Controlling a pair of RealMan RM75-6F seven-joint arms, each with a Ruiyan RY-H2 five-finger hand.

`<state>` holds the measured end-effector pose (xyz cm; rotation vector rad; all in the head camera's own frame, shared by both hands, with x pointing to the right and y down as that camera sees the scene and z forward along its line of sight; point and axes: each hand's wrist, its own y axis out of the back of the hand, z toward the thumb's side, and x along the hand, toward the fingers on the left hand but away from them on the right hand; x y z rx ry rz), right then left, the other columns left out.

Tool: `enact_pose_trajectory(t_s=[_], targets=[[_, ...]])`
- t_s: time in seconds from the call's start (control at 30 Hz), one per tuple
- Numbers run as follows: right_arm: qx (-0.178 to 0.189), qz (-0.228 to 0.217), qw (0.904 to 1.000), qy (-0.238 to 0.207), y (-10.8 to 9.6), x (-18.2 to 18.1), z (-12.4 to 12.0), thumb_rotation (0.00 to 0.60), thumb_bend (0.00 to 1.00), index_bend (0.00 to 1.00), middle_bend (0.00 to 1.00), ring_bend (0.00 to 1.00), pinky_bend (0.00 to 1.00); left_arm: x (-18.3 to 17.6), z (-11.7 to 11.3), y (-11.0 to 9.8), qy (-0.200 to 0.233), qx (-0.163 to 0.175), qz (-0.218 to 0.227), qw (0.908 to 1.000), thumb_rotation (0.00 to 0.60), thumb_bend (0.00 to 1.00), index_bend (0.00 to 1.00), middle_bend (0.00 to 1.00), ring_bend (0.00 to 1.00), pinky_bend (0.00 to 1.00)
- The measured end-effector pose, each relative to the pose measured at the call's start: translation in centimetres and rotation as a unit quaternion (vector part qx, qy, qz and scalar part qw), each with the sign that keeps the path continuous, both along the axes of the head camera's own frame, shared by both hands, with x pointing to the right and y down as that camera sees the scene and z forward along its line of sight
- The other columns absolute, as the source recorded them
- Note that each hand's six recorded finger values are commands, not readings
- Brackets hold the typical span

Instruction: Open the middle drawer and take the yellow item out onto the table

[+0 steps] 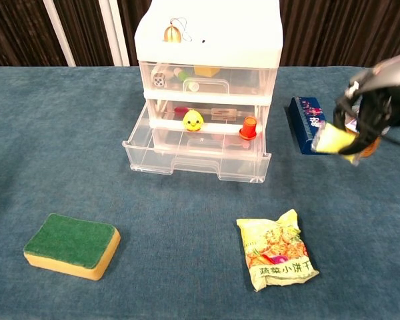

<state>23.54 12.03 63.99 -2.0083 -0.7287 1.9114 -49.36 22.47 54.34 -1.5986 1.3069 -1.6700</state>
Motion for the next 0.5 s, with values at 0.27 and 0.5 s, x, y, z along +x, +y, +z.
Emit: enact_pose_trajectory(t_s=[0.27, 0.5], targets=[[-0.031, 0.010, 0.9994, 0.012, 0.9, -0.1, 5.1, 0.600, 0.46, 0.62, 1.00, 1.00, 1.00, -0.2, 0.0, -0.1, -0.001, -0.002, -0.002, 1.0000, 0.600, 0.41, 0.03, 0.00, 0.00, 0.00], [-0.055, -0.007, 0.9982, 0.023, 1.3, -1.1, 6.7, 0.600, 0.19, 0.32, 1.00, 1.00, 1.00, -0.1, 0.0, -0.1, -0.001, -0.001, -0.001, 1.0000, 0.600, 0.41, 0.03, 0.00, 0.00, 0.00]])
